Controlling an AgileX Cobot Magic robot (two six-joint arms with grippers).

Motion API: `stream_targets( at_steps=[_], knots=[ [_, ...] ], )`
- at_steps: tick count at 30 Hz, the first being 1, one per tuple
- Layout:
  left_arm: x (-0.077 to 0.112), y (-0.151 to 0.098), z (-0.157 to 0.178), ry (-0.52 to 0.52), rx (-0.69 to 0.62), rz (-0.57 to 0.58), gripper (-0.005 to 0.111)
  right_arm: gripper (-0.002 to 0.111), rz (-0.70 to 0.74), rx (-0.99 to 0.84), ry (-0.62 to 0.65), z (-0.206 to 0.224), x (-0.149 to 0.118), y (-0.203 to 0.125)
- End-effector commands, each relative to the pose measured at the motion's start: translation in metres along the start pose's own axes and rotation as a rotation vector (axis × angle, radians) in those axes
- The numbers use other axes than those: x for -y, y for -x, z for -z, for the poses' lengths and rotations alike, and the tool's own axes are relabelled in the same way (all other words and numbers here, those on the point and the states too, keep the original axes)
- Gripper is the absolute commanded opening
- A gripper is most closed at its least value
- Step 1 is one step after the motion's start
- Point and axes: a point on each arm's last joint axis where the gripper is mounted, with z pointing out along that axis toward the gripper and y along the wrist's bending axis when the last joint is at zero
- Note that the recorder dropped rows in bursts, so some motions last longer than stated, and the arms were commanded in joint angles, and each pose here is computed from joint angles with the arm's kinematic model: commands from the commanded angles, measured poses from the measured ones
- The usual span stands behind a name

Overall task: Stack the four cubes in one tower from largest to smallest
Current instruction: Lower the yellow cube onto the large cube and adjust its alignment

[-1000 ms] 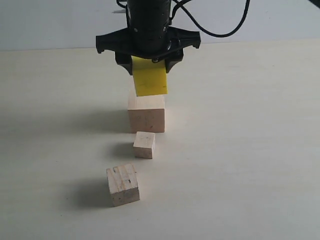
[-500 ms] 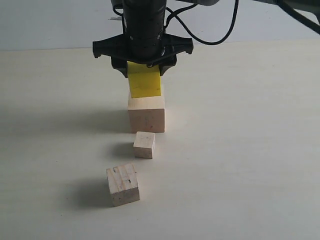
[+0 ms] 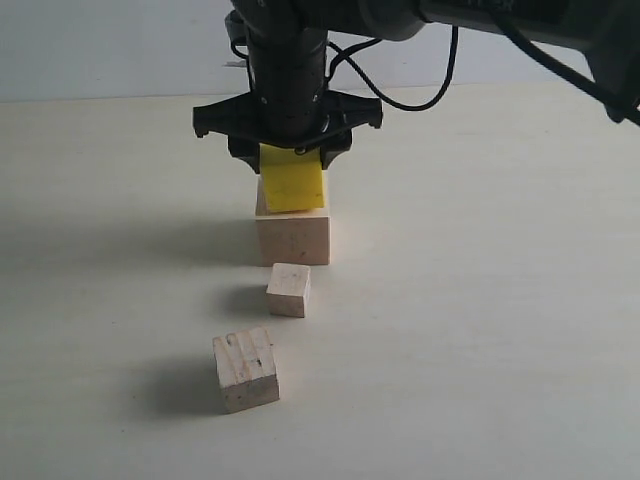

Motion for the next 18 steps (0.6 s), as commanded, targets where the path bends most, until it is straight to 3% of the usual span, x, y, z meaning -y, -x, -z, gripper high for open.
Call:
stream_targets(
  at_steps=[1, 9, 18],
  knots=[
    [0.0012, -0.0008, 0.0004, -0.005, 0.006, -0.001, 0.042, 0.000, -0.006, 0.040, 0.014, 0.0060, 0.0015, 0.0066],
    [0.0010, -0.0008, 0.0004, -0.003, 0.006, -0.003, 0.042, 0.003, -0.010, 0.036, 0.013, 0.0060, 0.0016, 0.0062],
    [0.0010, -0.0008, 0.0004, -0.003, 0.006, -0.005, 0.042, 0.045, -0.009, 0.025, 0.007, 0.0059, 0.0021, 0.0052]
  ],
)
